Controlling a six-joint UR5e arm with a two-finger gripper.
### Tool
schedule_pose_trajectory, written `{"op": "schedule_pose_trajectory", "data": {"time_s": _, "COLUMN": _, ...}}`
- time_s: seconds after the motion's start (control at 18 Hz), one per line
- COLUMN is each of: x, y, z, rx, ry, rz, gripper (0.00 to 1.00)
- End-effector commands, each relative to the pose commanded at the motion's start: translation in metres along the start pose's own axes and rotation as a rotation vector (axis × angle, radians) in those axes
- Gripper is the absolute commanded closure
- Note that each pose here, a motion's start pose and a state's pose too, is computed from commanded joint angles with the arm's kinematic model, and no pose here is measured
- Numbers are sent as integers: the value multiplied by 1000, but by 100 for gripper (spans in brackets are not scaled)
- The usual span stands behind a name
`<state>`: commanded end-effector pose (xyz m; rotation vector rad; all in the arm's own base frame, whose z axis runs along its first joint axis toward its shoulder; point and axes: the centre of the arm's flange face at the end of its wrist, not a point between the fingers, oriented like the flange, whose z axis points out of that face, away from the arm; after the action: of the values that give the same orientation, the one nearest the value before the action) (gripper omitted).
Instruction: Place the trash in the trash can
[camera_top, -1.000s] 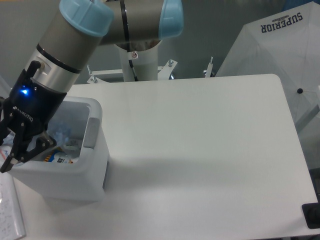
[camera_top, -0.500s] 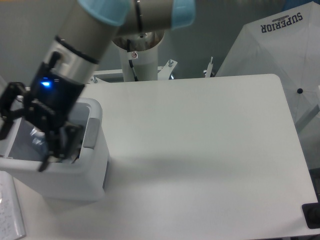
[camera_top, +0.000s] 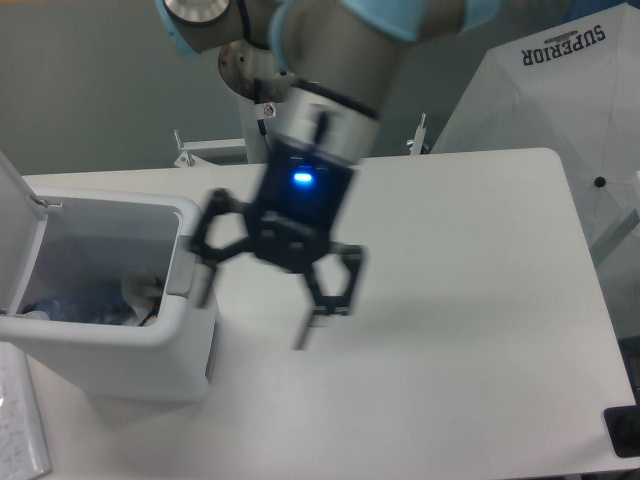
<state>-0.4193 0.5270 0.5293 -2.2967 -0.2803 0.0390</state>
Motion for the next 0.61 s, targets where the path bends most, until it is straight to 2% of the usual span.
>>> {"op": "schedule_pose_trajectory", "data": {"time_s": 0.11, "x": -18, "y": 15, "z": 17, "rx": -87, "ry": -95, "rz": -14, "gripper": 0}}
{"op": "schedule_pose_trajectory", "data": {"time_s": 0.28, "x": -34, "y": 43, "z": 47, "rx": -177, "ry": -123, "rz": -41, "gripper": 0}}
{"op": "schedule_pose_trajectory", "data": {"time_s": 0.33, "x": -37, "y": 58, "z": 59, "rx": -237, "ry": -127, "rz": -14, "gripper": 0}}
{"op": "schedule_pose_trajectory", "data": {"time_s": 0.5, "x": -44, "y": 83, "z": 76, "rx": -362, "ry": -101, "rz": 204, "gripper": 0}}
{"op": "schedule_pose_trajectory", "data": {"time_s": 0.61, "x": -51, "y": 94, "z": 79, "rx": -484, "ry": -73, "rz": 300, "gripper": 0}}
